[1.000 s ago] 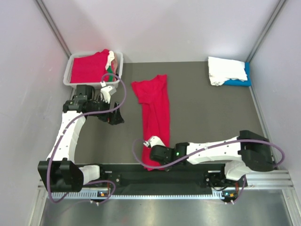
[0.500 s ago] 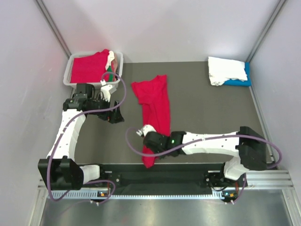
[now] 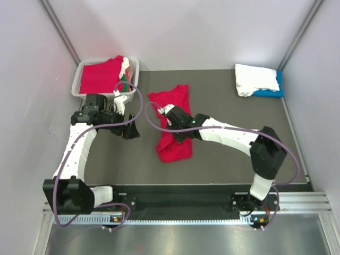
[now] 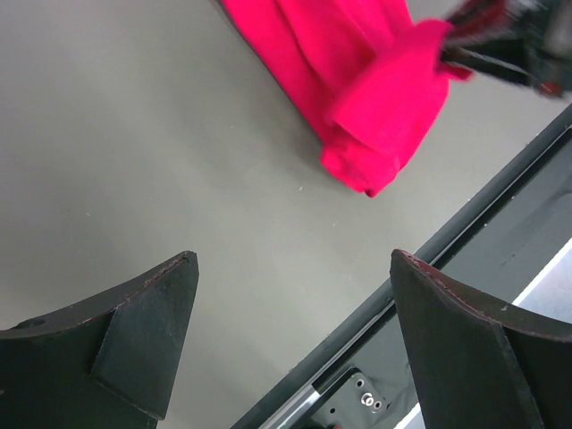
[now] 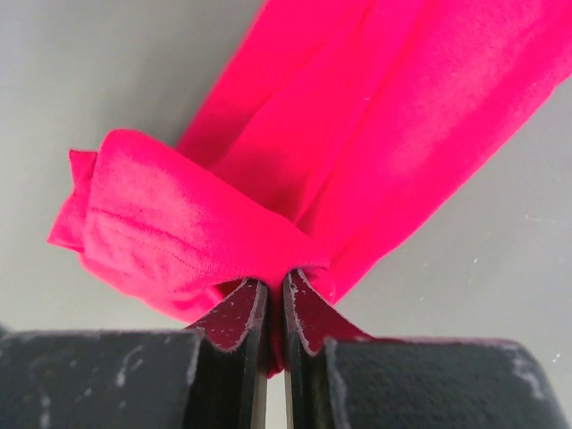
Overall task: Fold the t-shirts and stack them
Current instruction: Fold the tshirt
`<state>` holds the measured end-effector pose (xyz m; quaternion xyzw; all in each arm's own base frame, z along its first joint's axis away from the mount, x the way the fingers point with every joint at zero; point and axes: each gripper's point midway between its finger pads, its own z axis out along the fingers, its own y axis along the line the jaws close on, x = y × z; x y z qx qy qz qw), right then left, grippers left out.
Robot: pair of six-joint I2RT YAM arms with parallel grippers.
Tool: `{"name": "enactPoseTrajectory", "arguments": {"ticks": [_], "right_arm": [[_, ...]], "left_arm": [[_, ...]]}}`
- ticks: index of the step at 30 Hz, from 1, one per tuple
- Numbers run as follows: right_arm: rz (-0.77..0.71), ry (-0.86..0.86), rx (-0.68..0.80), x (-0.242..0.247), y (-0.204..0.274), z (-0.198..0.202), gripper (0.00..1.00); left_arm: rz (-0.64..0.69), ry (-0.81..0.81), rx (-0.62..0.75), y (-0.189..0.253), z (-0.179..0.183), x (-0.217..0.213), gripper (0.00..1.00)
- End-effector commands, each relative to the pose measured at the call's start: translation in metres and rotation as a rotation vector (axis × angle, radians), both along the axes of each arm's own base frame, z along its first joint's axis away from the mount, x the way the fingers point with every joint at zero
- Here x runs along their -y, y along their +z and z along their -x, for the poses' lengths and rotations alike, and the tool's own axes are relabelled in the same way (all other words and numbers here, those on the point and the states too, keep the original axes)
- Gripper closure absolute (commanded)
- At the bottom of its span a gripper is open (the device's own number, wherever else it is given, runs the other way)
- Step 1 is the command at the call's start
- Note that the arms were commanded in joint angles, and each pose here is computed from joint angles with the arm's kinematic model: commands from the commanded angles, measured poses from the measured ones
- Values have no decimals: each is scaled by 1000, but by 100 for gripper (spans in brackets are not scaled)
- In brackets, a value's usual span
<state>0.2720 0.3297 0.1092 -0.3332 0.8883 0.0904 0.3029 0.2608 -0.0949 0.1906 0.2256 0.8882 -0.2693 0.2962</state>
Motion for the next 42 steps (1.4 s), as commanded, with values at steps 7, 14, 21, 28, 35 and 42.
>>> {"name": "enactPoseTrajectory", "arguments": {"ticks": [7, 14, 21, 28, 35, 42], "right_arm": [[-59, -95, 17, 15, -4, -53, 99], [-69, -130, 32, 24, 1, -70, 98], [-37, -143, -26, 27, -34, -83, 87], [-1, -198, 8, 30, -38, -118, 1], [22, -241, 173, 45, 18, -139, 0], [11, -274, 250, 60, 58, -132, 0]], "left_arm": [[-24, -33, 49, 8, 2, -1, 7], [-28, -42, 41, 4, 5, -2, 7], [-36, -43, 49, 8, 6, -3, 7], [-37, -48, 37, 8, 10, -3, 7], [-29, -54, 20, 2, 13, -1, 7], [-10, -53, 2, -2, 16, 1, 7]]}}
